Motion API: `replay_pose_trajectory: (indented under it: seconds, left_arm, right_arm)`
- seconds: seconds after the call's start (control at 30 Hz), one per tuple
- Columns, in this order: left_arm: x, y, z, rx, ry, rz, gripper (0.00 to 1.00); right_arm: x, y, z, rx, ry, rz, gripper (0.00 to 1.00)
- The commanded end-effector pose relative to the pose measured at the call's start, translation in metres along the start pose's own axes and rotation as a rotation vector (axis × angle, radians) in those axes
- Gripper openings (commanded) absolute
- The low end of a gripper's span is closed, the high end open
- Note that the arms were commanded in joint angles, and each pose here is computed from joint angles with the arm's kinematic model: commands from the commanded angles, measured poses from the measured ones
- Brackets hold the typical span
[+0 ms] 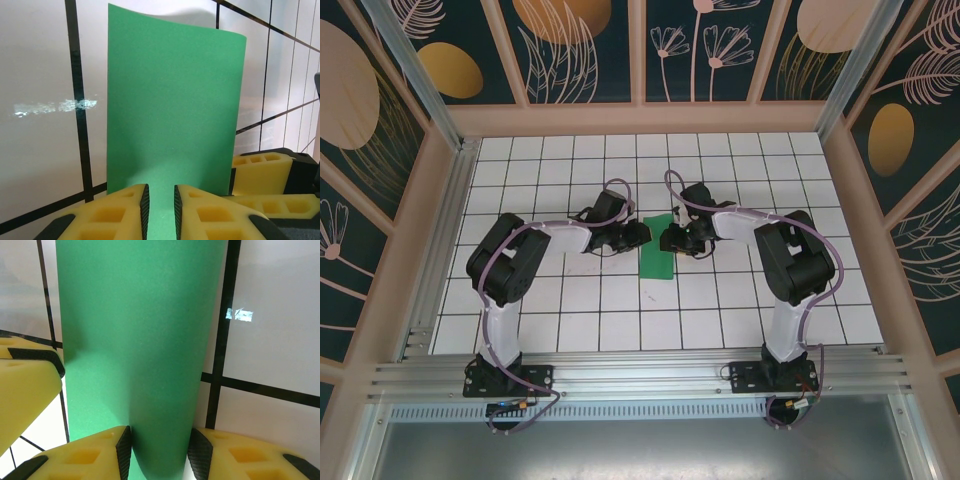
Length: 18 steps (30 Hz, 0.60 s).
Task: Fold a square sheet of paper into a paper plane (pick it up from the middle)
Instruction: Hold the square sheet of paper at the center of the table.
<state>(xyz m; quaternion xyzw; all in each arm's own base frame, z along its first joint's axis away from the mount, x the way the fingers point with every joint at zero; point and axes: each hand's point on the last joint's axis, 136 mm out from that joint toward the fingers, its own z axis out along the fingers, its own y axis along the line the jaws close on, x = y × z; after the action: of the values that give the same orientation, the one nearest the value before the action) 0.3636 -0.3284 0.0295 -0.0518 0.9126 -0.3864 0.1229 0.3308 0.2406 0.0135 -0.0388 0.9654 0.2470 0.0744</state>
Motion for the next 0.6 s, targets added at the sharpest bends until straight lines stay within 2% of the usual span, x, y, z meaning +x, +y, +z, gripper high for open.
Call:
replay_pose_trajectory:
  seconds: [0.0,0.4,0.57]
  left_arm:
    - [0.005,0.009,0.005,-0.051,0.031,-0.01,0.23]
    - [0.016,0.043,0.011,-0.224,0.09,-0.009,0.18]
    - [0.021,0.064,0.01,-0.321,0.104,-0.005,0.16]
  right_arm:
    - [0.033,-0.055,0.039,0.193,0.098,0.008,0.43]
    - [0.025,-0.045,0.036,0.166,0.08,0.007,0.43]
    - [0.005,-0.022,0.016,0.109,0.004,0.019,0.46]
